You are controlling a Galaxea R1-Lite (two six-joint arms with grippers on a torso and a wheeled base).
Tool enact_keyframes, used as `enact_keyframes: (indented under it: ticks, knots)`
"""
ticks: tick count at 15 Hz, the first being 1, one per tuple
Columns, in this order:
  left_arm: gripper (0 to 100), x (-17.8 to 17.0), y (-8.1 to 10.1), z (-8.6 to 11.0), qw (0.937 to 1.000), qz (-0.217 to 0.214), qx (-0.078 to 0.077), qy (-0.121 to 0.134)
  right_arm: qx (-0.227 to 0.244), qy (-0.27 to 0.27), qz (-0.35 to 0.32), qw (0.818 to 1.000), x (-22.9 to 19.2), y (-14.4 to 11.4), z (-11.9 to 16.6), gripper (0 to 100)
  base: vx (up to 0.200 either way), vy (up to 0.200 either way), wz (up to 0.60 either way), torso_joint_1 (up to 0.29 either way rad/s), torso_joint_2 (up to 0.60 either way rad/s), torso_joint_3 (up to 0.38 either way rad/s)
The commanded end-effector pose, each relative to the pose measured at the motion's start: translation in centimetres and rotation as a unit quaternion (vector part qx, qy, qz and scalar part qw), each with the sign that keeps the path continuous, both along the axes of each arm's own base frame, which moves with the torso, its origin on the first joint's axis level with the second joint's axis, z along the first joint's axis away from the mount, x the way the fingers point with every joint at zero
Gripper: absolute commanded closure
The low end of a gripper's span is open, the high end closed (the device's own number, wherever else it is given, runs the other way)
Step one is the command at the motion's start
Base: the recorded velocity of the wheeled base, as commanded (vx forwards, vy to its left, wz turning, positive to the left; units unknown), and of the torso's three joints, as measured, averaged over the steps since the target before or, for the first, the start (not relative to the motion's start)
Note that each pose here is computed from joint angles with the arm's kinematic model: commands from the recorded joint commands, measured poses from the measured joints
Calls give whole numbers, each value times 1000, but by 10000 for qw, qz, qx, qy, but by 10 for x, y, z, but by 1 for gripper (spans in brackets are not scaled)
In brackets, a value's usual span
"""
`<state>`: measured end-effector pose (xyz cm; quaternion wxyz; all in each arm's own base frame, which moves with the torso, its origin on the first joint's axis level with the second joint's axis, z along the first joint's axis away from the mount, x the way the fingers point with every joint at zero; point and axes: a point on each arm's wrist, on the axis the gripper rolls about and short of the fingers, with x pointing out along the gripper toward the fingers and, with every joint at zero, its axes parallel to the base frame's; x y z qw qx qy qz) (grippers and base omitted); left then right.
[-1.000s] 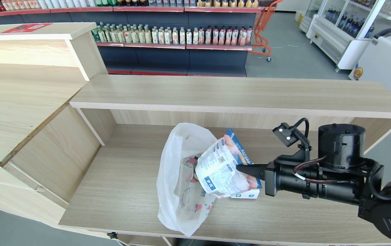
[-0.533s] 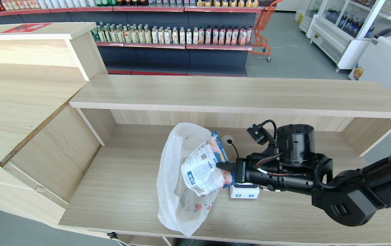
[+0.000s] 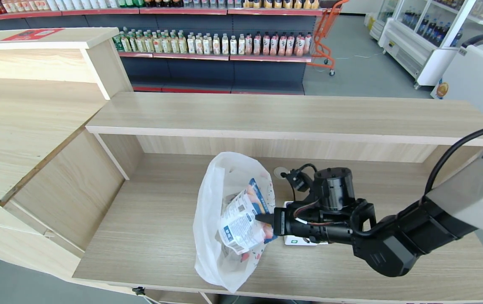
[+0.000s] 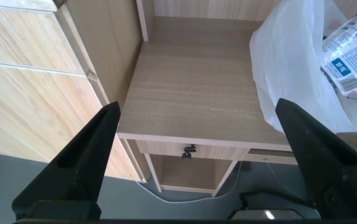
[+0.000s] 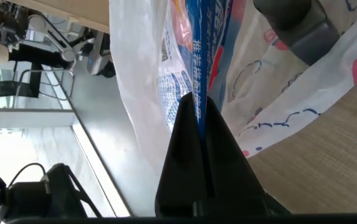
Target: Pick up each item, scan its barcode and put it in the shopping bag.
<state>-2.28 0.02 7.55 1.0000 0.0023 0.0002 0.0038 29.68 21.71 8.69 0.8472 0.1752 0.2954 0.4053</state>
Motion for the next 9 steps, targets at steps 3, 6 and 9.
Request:
enact_keyframes:
  ticks: [3,6,9]
  knots:
    - [0,0,0,0,10000,0,0,-2,-40,-100,77,9999,19,17,-18,100,0,0,0,0,0,0]
    - [0,0,0,0,10000,0,0,-2,-26,-253,123,9996,26,22,-18,100,0,0,0,0,0,0]
    - [0,0,0,0,10000,0,-8,-2,37,-391,139,9991,29,25,-17,0,0,0,0,0,0,0]
